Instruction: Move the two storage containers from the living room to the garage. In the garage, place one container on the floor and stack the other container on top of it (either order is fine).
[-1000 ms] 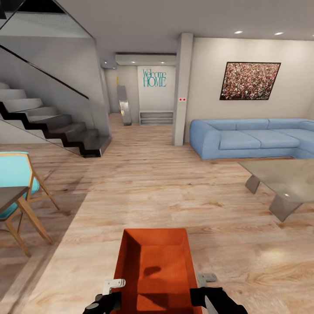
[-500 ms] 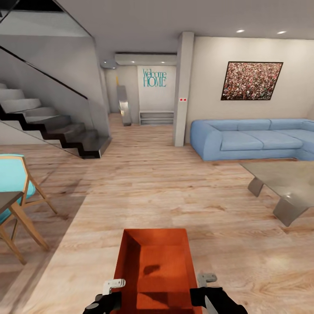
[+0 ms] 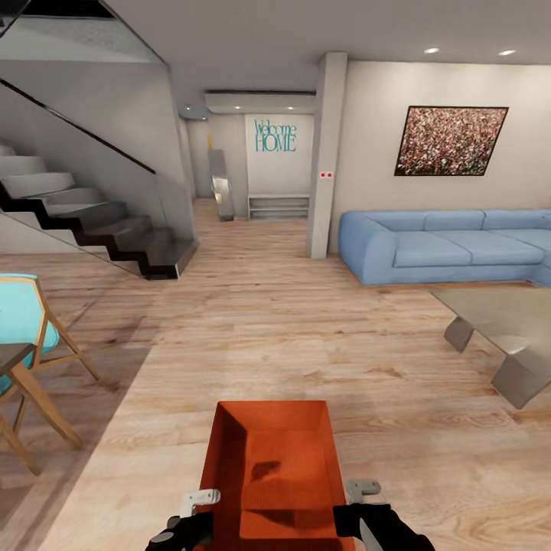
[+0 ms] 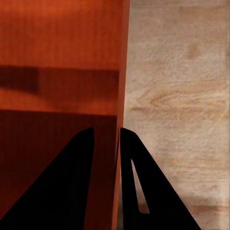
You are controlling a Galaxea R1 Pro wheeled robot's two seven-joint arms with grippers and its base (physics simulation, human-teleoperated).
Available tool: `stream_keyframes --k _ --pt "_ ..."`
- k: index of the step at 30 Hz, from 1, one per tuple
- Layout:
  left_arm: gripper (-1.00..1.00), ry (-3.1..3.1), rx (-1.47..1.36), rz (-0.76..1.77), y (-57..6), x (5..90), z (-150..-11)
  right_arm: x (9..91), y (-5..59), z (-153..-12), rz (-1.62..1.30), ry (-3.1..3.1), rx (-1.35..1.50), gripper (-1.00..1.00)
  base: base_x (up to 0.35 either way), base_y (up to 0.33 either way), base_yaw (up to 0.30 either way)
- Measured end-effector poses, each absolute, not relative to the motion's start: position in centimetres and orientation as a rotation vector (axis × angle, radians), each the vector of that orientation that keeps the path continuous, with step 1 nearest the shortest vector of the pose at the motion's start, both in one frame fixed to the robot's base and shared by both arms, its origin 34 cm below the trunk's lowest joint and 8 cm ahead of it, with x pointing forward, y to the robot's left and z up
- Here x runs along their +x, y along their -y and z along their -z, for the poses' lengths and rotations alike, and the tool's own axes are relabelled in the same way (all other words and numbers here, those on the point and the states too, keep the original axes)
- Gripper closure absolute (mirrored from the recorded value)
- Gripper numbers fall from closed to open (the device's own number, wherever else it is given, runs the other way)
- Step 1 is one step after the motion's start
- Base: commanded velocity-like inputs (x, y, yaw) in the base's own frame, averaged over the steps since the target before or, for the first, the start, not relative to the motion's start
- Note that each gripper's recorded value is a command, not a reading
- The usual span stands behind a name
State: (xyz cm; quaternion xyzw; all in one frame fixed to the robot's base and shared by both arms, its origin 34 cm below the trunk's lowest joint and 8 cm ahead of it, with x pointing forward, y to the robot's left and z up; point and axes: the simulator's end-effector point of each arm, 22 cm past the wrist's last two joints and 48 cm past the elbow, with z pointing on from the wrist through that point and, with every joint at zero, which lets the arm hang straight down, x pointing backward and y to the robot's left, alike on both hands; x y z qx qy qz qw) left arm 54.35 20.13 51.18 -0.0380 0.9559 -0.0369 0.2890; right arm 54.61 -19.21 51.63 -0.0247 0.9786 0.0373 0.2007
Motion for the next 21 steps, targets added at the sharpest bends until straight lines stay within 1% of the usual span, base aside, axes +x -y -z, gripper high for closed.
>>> stream_keyframes --k 8,21 --pt "1.0 -2.552 -0.101 0.099 -20.13 54.33 -51.15 54.59 19.21 -51.61 -0.104 -2.736 -0.069 1.0 0.165 0.01 0.019" --pt "1.0 -2.552 -0.101 0.099 -20.13 54.32 -51.16 54.58 19.22 -51.62 -0.104 -2.736 -0.069 1.0 0.253 0.047 0.001"
